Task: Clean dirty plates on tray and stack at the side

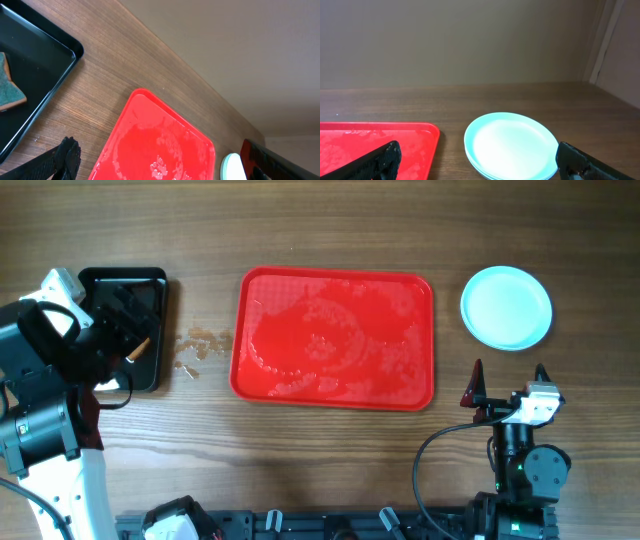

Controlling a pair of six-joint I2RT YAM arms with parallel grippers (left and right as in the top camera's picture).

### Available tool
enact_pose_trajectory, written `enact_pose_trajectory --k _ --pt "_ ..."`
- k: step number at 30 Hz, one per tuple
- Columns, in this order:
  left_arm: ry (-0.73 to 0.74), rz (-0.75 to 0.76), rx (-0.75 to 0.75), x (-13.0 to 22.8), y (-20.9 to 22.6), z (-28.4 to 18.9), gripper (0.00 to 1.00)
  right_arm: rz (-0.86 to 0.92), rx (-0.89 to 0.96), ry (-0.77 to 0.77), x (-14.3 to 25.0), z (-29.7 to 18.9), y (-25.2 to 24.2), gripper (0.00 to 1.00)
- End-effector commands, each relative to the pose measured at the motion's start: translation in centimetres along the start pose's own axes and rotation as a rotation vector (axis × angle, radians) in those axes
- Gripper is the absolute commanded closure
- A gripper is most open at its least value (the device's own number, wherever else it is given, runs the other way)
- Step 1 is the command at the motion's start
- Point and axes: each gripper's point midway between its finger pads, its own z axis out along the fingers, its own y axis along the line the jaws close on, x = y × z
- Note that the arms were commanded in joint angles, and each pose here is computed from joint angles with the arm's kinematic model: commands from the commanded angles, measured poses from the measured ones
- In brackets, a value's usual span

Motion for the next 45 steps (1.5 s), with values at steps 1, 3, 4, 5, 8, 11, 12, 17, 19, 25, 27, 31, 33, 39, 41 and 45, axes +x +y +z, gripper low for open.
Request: enact_pose_trajectory --k 1,3,4,5,8,11,12,17,19,25,27,31,33,39,41,45 --pt "0.010 0.004 0.016 0.1 -0.4 0.1 0.00 0.001 0.017 -0.014 -0.3 -0.1 -0.3 0.00" --pt "0.010 0.004 0.016 0.1 -0.4 0.1 0.00 0.001 0.017 -0.014 -0.3 -0.1 -0.3 0.00" --pt "0.010 0.004 0.016 0.1 -0.4 0.1 0.00 0.001 0.017 -0.014 -0.3 -0.1 -0.3 0.00" --pt "0.010 0.004 0.016 0.1 -0.4 0.1 0.00 0.001 0.017 -0.014 -0.3 -0.1 -0.3 0.00" --pt "0.010 0.004 0.016 0.1 -0.4 0.1 0.00 0.001 0.017 -0.014 -0.3 -0.1 -0.3 0.00" --pt "0.010 0.004 0.016 0.1 -0.4 0.1 0.00 0.001 0.017 -0.014 -0.3 -0.1 -0.3 0.00" --pt "0.010 0.004 0.016 0.1 -0.4 0.1 0.00 0.001 0.017 -0.014 -0.3 -0.1 -0.3 0.00" --pt "0.010 0.004 0.016 0.1 -0.4 0.1 0.00 0.001 0.017 -0.014 -0.3 -0.1 -0.3 0.00" --pt "0.010 0.004 0.016 0.1 -0.4 0.1 0.00 0.001 0.017 -0.014 -0.3 -0.1 -0.3 0.00" --pt "0.017 0.010 -0.006 0.3 0.1 0.1 0.00 0.001 0.017 -0.014 -0.3 -0.1 -0.3 0.00" --pt "0.034 0.002 -0.046 0.9 1.0 0.0 0.00 0.001 0.016 -0.014 -0.3 -0.1 -0.3 0.00" --pt "0.106 -0.010 -0.070 3.3 1.4 -0.3 0.00 0.001 0.017 -0.014 -0.3 -0.1 -0.3 0.00" --pt "0.113 0.039 -0.075 4.5 1.6 -0.1 0.00 0.001 0.017 -0.014 -0.3 -0.1 -0.3 0.00" --pt "0.010 0.192 -0.054 7.9 2.9 1.1 0.00 0.001 0.017 -0.014 -0.3 -0.1 -0.3 0.00" --pt "-0.048 0.229 -0.003 8.9 3.1 1.3 0.00 0.001 0.016 -0.014 -0.3 -0.1 -0.3 0.00" --pt "-0.180 0.291 0.098 10.4 3.8 2.0 0.00 0.001 0.017 -0.014 -0.3 -0.1 -0.3 0.00"
